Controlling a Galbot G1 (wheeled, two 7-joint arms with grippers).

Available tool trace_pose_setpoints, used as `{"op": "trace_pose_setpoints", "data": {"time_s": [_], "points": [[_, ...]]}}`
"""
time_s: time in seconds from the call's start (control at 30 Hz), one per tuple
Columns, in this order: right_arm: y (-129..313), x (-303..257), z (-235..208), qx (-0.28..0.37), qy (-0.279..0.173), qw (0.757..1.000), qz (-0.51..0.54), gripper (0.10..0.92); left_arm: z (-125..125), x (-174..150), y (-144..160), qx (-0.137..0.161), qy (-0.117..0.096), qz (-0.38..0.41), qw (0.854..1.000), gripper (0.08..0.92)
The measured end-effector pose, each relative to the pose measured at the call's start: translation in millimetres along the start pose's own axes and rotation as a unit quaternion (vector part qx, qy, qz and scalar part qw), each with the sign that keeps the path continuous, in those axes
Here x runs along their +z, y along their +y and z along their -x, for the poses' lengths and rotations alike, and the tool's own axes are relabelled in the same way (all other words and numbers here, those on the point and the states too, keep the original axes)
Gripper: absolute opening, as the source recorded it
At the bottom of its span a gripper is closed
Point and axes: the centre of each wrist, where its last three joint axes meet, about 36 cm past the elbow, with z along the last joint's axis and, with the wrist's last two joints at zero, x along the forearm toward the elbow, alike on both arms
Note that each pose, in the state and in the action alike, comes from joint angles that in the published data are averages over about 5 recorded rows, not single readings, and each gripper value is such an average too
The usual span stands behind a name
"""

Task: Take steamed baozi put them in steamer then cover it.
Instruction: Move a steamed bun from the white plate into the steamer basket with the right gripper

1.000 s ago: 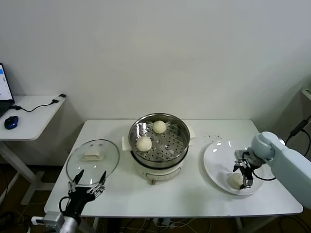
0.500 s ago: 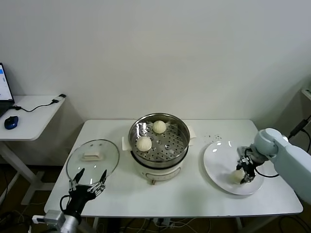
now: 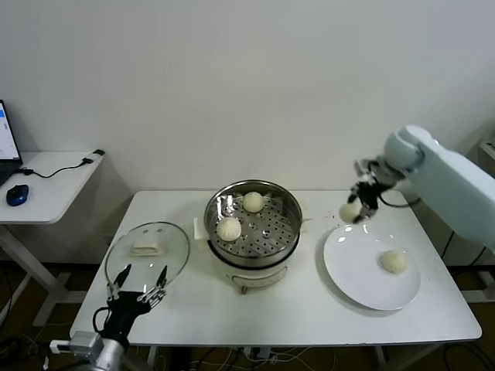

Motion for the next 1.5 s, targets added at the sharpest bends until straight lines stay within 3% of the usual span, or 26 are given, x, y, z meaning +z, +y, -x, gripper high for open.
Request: {"op": "trace_pose_setpoints", "data": {"time_s": [0.17,0.33,0.8,1.1,1.5], "points": [[-41,-64,-15,-0.011,-0.033,0.996,-0.083,0.611,0,-4,3,-0.005,-0.007,-0.001,1.000,0.823],[-57,-121,-9,-0.029,-0.045,0.974,-0.218,0.611,1,-8,4,-0.007,-0.013,-0.006,1.000,0.823],[-21,-219,44,-0.070,-0.012,0.845,-0.530,0.611,5,-8,3,-0.006,-0.018,-0.022,1.000,0.823],[11,-252,76,-0.092,-0.005,0.771,-0.630,0.611,5,-9,4,-0.008,-0.020,-0.028,0.999,0.823],[44,-276,112,-0.115,-0.016,0.721,-0.683,0.611,4,-11,5,-0.009,-0.024,-0.030,0.999,0.823]]}}
